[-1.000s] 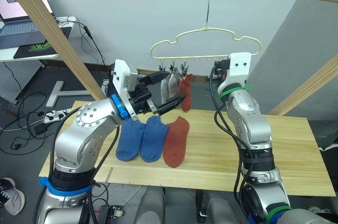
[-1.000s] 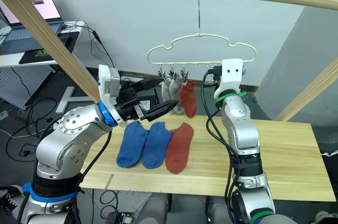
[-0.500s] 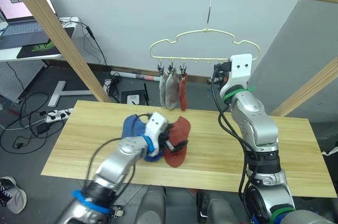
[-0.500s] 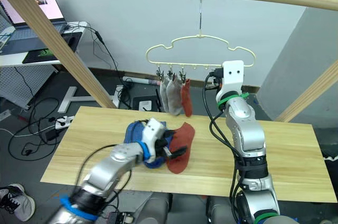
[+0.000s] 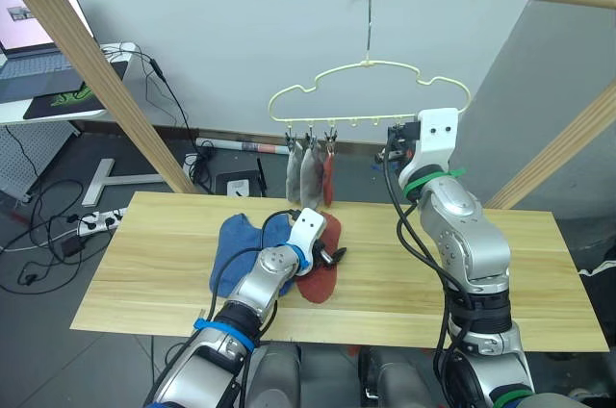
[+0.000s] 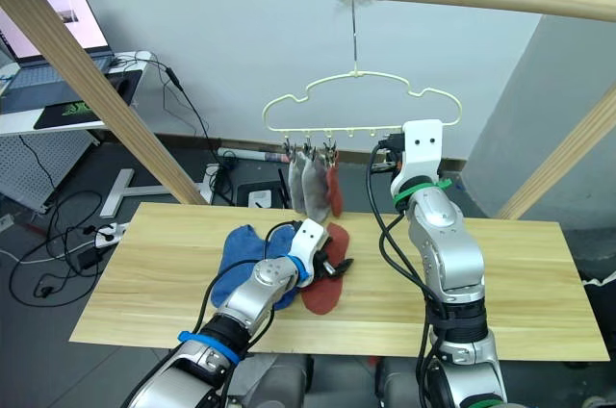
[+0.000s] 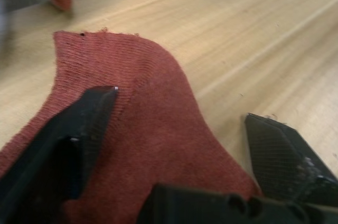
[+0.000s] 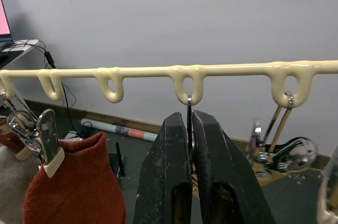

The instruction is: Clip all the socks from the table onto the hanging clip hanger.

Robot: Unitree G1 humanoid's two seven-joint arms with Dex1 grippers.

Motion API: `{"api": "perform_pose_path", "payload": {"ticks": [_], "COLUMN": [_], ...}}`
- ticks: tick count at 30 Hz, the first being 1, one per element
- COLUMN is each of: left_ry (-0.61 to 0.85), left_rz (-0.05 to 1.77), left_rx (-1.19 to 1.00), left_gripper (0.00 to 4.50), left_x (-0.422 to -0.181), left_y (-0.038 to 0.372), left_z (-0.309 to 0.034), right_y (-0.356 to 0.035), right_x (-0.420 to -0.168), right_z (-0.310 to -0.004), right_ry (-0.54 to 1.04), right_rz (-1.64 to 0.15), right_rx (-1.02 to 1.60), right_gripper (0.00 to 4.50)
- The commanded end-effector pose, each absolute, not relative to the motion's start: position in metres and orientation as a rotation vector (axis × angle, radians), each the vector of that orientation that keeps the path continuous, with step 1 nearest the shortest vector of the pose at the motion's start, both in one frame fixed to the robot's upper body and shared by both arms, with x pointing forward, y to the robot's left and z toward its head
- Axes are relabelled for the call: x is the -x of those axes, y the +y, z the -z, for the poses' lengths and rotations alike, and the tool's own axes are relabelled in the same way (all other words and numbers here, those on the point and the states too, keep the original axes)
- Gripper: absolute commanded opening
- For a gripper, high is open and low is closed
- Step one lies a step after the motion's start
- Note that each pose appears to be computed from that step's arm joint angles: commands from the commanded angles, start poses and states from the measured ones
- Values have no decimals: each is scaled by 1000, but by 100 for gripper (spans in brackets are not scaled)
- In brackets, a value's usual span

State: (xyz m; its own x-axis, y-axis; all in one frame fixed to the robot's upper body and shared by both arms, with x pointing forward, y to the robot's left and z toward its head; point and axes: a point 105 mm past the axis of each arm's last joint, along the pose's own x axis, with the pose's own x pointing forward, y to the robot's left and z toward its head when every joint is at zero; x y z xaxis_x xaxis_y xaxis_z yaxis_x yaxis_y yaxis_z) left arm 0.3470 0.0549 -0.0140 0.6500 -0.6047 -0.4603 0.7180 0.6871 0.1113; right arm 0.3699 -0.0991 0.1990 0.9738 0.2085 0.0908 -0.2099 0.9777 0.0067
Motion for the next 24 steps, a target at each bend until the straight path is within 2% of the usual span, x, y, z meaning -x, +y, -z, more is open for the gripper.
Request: {"api": "perform_pose_path", "payload": {"ticks": [1, 5, 11, 18, 24], "left_ry": [504, 475, 390, 146, -64], "left_rz": [774, 841, 900, 905, 884], "left_rx": [-277, -315, -223, 26, 68], "left_gripper": [278, 175, 5, 2, 2], "left_x": [-332, -324, -315, -324, -326], "left_y": [61, 55, 34, 8, -3], "left_z": [38, 36, 18, -54, -109], "right_y": [-109, -112, -115, -118, -113], "right_x": [-366, -366, -367, -367, -366], "right_z": [-206, -206, -207, -203, -209], "right_ry": [-115, -114, -95, 82, 204], "right_rz": [-177, -178, -213, -273, -341], "right_rx": [-11, 0, 6, -172, -311], "right_gripper": [0, 0, 0, 0, 0]}}
